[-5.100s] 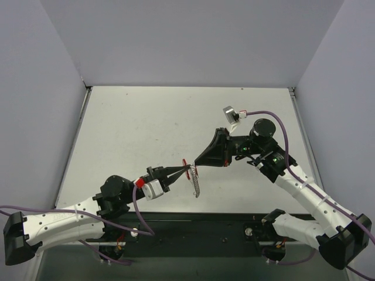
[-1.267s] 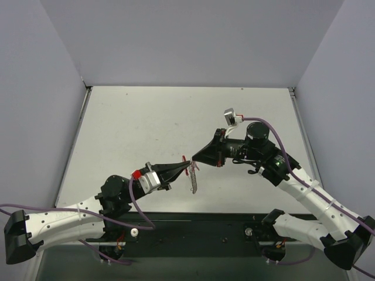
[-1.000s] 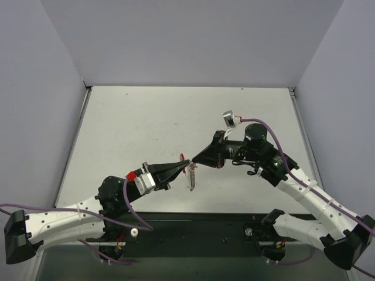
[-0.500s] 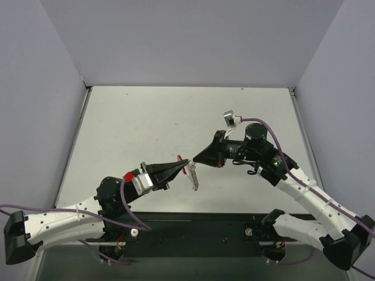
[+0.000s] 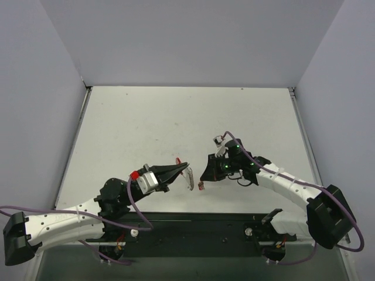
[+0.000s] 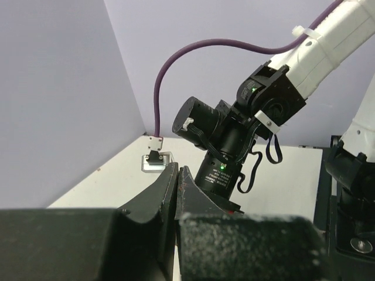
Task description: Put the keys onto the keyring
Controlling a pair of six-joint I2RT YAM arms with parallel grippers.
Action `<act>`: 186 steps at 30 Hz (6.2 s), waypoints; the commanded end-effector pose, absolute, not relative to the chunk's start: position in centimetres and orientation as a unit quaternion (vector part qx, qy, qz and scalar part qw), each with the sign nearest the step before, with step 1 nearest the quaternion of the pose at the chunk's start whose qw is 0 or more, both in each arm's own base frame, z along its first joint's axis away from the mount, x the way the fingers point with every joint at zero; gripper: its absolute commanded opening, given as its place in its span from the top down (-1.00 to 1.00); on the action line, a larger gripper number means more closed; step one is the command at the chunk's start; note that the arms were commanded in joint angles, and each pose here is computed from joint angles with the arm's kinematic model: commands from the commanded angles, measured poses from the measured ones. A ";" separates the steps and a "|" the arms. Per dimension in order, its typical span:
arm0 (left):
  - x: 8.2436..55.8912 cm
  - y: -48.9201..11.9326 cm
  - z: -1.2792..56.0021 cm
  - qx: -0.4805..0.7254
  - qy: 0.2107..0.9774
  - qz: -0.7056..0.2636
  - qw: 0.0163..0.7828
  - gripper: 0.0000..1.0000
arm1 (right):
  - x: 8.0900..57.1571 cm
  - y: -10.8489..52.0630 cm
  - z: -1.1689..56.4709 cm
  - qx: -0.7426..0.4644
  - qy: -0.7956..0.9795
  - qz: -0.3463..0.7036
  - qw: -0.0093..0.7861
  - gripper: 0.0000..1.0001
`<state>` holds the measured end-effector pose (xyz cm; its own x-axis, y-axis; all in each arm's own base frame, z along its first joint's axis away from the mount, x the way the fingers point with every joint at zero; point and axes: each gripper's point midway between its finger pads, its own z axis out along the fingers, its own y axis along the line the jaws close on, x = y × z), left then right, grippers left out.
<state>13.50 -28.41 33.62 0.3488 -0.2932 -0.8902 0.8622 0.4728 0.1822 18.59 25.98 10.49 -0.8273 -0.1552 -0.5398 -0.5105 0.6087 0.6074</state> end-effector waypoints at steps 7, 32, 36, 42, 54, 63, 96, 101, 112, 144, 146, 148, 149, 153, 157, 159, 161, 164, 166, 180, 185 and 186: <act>13.4 -27.5 32.2 0.318 0.447 -0.398 0.735 1.00 | 20.3 25.2 10.0 -0.183 0.863 0.383 0.276 -0.04; 8.7 -27.3 39.2 0.314 0.329 -0.514 0.727 1.00 | 11.8 28.0 34.6 -0.372 0.526 0.606 0.466 -0.39; 8.4 -27.8 39.5 0.320 0.323 -0.520 0.723 1.00 | 10.7 28.1 35.6 -0.389 0.502 0.619 0.463 -0.36; 8.2 -27.8 40.3 0.316 0.310 -0.526 0.726 1.00 | 9.8 28.4 36.5 -0.404 0.481 0.635 0.450 -0.26; 8.0 -27.9 40.6 0.310 0.304 -0.541 0.720 1.00 | 9.1 29.2 36.8 -0.413 0.476 0.643 0.434 0.00; 8.2 -28.0 40.7 0.310 0.306 -0.536 0.723 1.00 | 9.0 29.5 37.2 -0.414 0.478 0.645 0.430 0.67; 8.1 -28.2 38.7 0.438 0.433 -0.461 0.639 0.16 | 11.9 28.4 30.7 -0.434 0.630 0.507 0.398 1.00; 8.5 -28.2 37.2 0.466 0.506 -0.434 0.582 -0.05 | 11.9 28.0 30.0 -0.447 0.644 0.488 0.384 1.00; 8.6 -31.2 30.8 0.535 0.624 -0.390 0.415 -0.16 | 11.0 27.5 29.9 -0.476 0.652 0.474 0.352 1.00; 9.3 -34.0 30.5 0.536 0.604 -0.416 0.418 0.63 | 9.9 27.2 29.3 -0.496 0.638 0.482 0.340 1.00; 9.2 -34.3 30.1 0.539 0.606 -0.419 0.408 0.77 | 10.0 27.2 29.3 -0.494 0.639 0.481 0.341 1.00; 9.1 -34.3 29.9 0.540 0.611 -0.418 0.401 0.89 | 10.1 27.2 29.3 -0.493 0.639 0.478 0.345 1.00; 9.5 -34.4 29.5 0.537 0.618 -0.411 0.400 1.00 | 10.1 27.2 29.3 -0.492 0.640 0.477 0.347 1.00; 9.6 -34.3 28.8 0.538 0.628 -0.403 0.392 1.00 | 10.5 27.1 29.6 -0.488 0.641 0.473 0.358 1.00; 9.8 -33.9 28.7 0.535 0.626 -0.398 0.404 1.00 | 11.4 26.9 30.2 -0.471 0.642 0.459 0.394 0.62; 10.2 -33.5 29.3 0.523 0.622 -0.394 0.430 1.00 | 12.4 26.7 30.4 -0.449 0.648 0.446 0.423 0.03; 10.6 -32.8 30.2 0.505 0.618 -0.393 0.456 1.00 | 13.2 25.9 31.2 -0.424 0.650 0.431 0.460 -0.21; 10.8 -32.0 30.6 0.490 0.605 -0.395 0.487 1.00 | 14.5 25.0 31.8 -0.389 0.655 0.415 0.497 -0.49; 11.4 -31.6 30.3 0.471 0.608 -0.391 0.505 1.00 | 15.4 24.7 31.4 -0.366 0.669 0.408 0.502 -0.59; 15.7 -26.2 28.5 0.306 0.685 -0.319 0.579 1.00 | 23.8 23.2 22.0 -0.168 0.829 0.335 0.416 -0.66; 17.0 -24.1 27.4 0.265 0.711 -0.281 0.588 1.00 | 24.7 22.6 16.7 -0.144 0.885 0.263 0.355 -0.66; 17.4 -23.7 27.2 0.257 0.717 -0.274 0.587 1.00 | 24.9 23.0 15.4 -0.151 0.896 0.246 0.338 -0.66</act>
<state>15.51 -25.29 25.71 -0.1721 0.1365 -0.9756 0.7836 0.6191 -0.0516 23.98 23.33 18.94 -0.6604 -0.0631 -0.7483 -0.5290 0.7463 0.4039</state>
